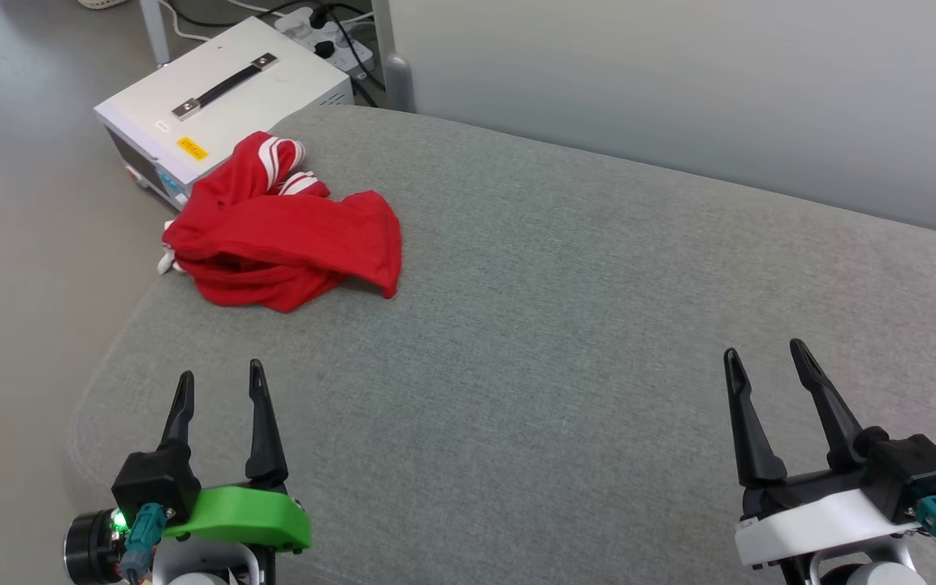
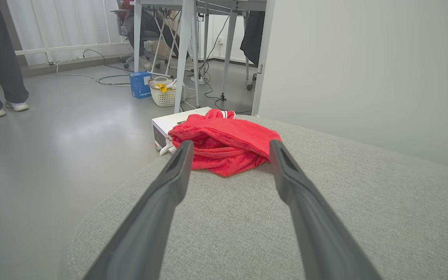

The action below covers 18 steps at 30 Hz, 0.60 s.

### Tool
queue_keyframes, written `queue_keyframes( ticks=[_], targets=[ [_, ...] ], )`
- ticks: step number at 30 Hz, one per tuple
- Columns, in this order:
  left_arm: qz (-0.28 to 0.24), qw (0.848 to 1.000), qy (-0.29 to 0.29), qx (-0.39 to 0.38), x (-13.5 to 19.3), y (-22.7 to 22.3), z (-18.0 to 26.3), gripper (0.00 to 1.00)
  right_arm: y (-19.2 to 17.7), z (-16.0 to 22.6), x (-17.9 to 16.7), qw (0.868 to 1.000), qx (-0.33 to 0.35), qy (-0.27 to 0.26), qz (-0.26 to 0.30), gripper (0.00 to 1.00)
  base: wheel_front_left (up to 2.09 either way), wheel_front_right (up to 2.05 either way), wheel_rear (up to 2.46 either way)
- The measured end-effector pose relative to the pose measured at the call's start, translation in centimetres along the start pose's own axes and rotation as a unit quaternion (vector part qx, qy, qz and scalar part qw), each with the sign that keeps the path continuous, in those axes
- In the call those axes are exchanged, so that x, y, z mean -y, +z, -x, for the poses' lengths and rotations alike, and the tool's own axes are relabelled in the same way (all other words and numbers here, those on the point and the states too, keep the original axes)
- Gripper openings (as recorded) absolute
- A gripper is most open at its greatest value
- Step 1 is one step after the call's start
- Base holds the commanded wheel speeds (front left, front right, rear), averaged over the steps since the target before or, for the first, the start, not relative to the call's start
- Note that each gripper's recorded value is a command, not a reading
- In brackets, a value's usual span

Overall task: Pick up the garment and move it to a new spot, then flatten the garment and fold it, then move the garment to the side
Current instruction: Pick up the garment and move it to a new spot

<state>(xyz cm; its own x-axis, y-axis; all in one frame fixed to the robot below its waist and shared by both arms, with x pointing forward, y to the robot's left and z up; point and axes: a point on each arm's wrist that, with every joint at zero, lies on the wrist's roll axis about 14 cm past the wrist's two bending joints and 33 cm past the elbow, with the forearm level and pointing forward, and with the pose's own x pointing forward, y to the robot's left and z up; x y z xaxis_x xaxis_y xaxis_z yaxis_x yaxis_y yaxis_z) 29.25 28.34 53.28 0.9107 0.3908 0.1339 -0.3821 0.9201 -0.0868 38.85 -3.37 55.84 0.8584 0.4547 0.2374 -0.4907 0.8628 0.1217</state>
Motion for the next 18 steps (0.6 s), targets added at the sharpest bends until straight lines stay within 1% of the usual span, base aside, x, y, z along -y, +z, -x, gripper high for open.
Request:
queue_keyframes(
  ticks=[10, 18],
  targets=[
    [-0.001, 0.998, 0.058, 0.006, -3.6, 0.4, 1.8, 1.0, -0.7, -1.8, -3.3, 0.998, 0.003, 0.054, -0.02, 1.0, 0.0, 0.0, 0.0],
    [-0.002, 0.996, 0.087, 0.003, -5.5, 0.5, 2.9, 1.0, -1.3, -2.5, -5.2, 0.996, -0.002, 0.083, -0.031, 1.0, 0.0, 0.0, 0.0]
  ],
)
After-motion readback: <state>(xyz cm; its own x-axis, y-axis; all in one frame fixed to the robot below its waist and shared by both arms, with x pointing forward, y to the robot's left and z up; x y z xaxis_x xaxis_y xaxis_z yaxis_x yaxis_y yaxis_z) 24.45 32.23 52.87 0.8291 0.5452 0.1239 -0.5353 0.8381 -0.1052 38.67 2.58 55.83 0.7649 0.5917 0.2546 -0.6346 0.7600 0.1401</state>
